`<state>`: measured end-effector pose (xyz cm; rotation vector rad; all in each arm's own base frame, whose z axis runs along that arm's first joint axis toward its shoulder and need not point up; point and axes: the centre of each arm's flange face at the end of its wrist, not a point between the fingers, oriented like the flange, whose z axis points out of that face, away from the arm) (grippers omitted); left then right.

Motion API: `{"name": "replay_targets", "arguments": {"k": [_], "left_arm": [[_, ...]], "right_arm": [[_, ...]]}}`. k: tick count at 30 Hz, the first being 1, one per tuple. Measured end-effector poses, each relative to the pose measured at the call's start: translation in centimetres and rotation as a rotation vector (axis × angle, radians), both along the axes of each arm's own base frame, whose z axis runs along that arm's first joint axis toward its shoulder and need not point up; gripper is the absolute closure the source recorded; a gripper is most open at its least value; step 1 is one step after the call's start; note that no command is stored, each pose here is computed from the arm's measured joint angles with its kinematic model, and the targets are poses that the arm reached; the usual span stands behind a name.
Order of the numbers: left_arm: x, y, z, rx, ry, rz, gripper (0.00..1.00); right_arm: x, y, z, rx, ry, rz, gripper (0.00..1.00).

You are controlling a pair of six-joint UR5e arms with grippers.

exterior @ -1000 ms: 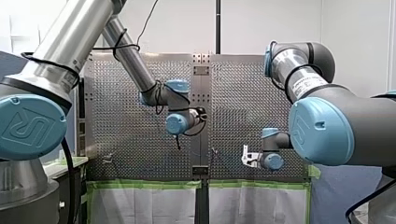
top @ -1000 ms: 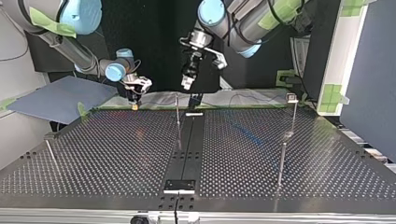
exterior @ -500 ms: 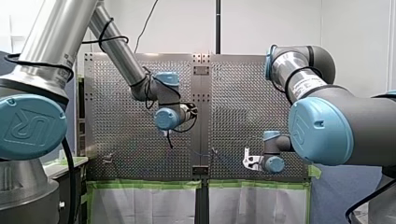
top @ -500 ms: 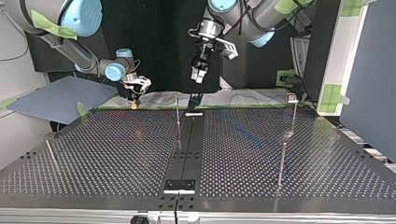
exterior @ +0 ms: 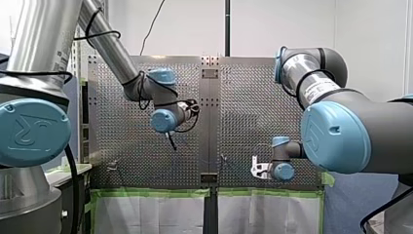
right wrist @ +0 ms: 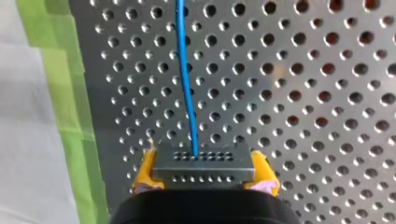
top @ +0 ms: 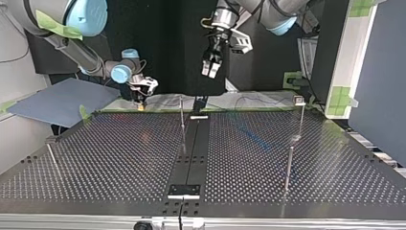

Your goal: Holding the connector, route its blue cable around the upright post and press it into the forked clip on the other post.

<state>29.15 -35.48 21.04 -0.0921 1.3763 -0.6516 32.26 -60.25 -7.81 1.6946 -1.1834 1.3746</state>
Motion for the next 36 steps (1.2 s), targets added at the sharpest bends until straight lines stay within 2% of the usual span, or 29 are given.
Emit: {"name": "replay_targets", "arguments": {"k": [8, 12, 18, 28, 31, 36], "left_arm": [[-2.4, 1.7, 0.4, 0.001, 0.001, -0.001, 0.05], [-3.6, 2.6, -0.4, 0.018, 0.023, -0.002, 0.05], [-5.4, 3.8, -2.6, 0.056, 0.077, -0.009, 0.05], [-8.3, 6.4, -8.0, 0.185, 0.199, -0.004, 0.05], [-9.0, 6.8, -8.7, 0.202, 0.218, -0.010, 0.05], [-9.4, 7.0, -9.0, 0.208, 0.226, -0.017, 0.05]], "right_arm": [[0.7, 0.4, 0.0, -0.001, -0.004, 0.009, 1.00], [1.1, 0.3, 0.1, -0.012, -0.016, 0.011, 1.00], [1.3, 0.4, 0.2, -0.017, -0.023, 0.014, 1.00], [1.6, 0.5, 0.6, -0.013, -0.017, 0.017, 1.00], [1.8, 0.4, 1.5, -0.012, -0.016, 0.016, 1.00], [2.2, 0.3, 3.7, -0.014, -0.015, 0.019, 1.00]]}}
